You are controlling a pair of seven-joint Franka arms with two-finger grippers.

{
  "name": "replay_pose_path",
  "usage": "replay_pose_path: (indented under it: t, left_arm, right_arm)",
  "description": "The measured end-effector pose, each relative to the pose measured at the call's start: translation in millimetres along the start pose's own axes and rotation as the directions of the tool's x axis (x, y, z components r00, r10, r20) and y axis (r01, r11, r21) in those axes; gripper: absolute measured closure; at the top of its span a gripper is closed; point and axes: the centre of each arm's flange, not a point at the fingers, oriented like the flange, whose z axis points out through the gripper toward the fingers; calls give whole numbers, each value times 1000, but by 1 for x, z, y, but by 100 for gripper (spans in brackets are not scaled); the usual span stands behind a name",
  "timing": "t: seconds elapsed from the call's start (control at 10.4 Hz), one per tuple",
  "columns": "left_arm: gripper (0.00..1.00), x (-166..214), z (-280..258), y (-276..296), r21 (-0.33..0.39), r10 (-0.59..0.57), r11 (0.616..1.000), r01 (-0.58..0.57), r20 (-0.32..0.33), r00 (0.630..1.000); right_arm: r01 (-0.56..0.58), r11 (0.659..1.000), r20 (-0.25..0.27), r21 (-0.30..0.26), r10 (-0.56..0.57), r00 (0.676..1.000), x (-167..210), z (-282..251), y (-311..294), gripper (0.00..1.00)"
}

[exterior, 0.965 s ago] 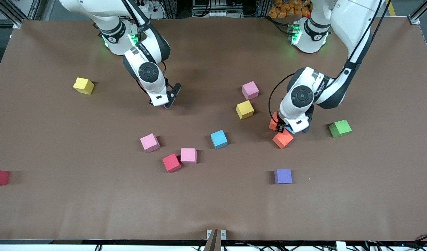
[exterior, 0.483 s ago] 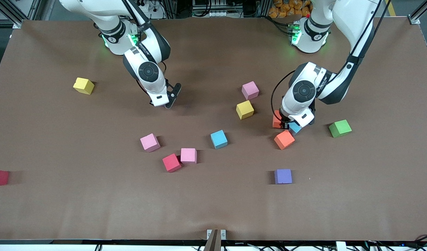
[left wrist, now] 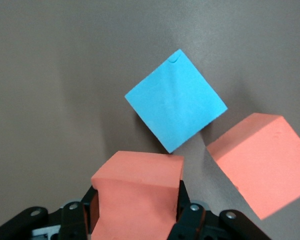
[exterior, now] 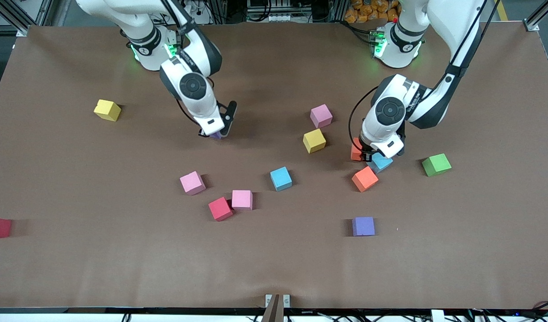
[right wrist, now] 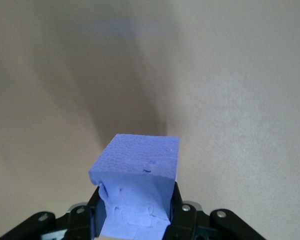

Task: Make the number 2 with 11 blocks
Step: 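Lift the purple block with the right gripper and carry it to mid-table, then lower the purple block onto the table with the right gripper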

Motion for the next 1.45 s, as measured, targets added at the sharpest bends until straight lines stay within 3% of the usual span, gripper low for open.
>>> replay_pose_path:
  t: [0.39,0.58,0.87,1.16,1.45]
  left_arm:
    - [40,0,-10,0,-20,7,1000,-7,-1,1000]
    - [40,-1,-12,0,-24,12,1000,-12,0,1000]
    - [40,3,-20,4,-41,16,999,-16,3,1000]
    - [40,24,-24,13,-47,-32,998,33,18,999]
    - [40,22,-25,13,-45,-37,998,38,29,999]
  right_arm:
    - [89,995,6,-38,-88,996,26,-63,-45,48]
    - [172,984,18,-55,-171,985,50,-75,-99,48]
    - [242,968,47,-61,-240,970,70,-64,-162,48]
    - [264,963,60,-58,-261,964,79,-39,-183,48]
    - [252,966,29,-60,-250,968,83,-19,-180,48]
